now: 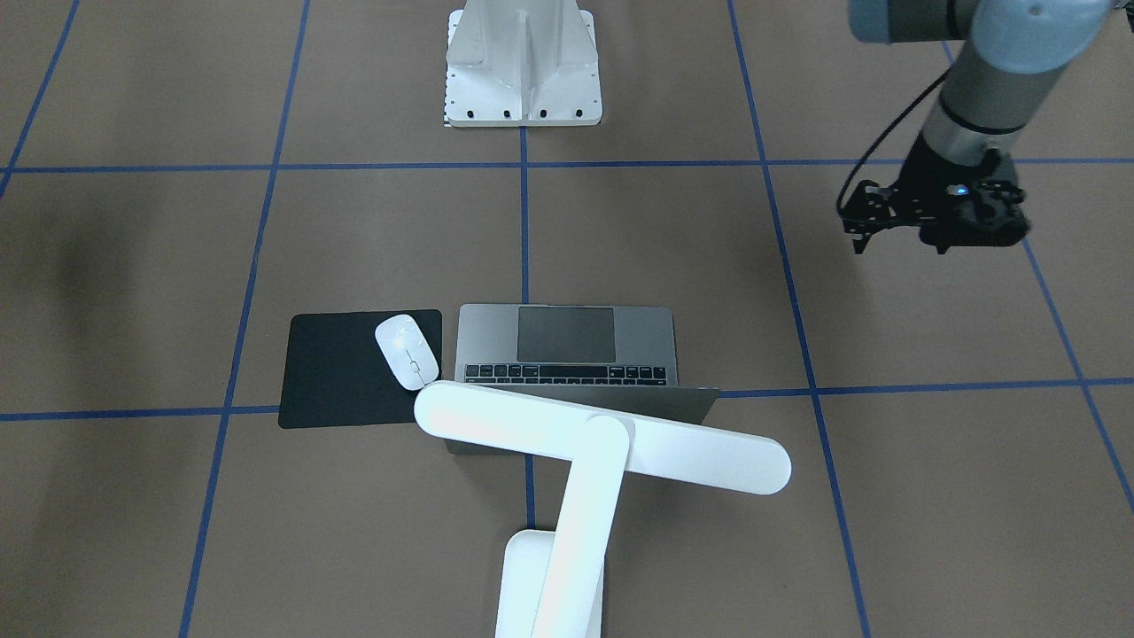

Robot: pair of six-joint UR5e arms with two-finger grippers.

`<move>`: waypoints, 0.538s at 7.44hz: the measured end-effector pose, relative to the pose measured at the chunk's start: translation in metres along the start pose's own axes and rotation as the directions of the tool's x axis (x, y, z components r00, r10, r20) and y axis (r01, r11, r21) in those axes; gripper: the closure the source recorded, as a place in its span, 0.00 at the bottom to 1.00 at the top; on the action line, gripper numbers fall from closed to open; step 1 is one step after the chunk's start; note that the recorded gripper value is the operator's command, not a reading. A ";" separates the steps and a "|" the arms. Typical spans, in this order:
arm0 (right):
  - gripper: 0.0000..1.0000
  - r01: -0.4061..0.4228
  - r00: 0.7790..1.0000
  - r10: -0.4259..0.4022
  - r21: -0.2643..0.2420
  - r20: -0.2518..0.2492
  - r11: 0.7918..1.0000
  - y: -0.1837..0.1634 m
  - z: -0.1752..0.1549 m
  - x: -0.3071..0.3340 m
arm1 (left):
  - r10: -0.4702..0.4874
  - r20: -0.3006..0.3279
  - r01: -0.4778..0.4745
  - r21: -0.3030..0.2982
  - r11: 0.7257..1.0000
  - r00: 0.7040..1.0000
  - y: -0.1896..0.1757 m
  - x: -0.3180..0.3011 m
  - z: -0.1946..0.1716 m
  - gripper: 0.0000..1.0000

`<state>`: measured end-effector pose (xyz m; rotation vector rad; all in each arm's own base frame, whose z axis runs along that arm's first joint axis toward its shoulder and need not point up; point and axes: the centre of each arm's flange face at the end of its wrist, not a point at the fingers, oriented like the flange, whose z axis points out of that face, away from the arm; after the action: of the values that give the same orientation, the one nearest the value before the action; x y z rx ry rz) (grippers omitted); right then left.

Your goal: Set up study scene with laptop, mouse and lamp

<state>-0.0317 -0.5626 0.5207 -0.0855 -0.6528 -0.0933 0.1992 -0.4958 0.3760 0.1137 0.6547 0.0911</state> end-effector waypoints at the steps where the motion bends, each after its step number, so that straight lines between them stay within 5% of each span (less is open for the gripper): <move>1: 0.00 0.010 1.000 -0.010 0.005 0.003 1.000 0.012 0.004 0.026 | 0.015 0.006 -0.015 -0.022 1.000 1.000 0.003 -0.059 0.001 0.00; 4: 0.00 0.043 0.999 -0.043 -0.004 0.009 0.999 0.053 0.015 0.098 | 0.052 -0.016 -0.053 -0.061 0.997 0.999 0.025 -0.216 0.020 0.00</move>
<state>0.0428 -0.5143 0.5893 -0.0763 -0.6636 -0.1355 0.0395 -0.4990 0.5253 0.0709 0.6631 0.1623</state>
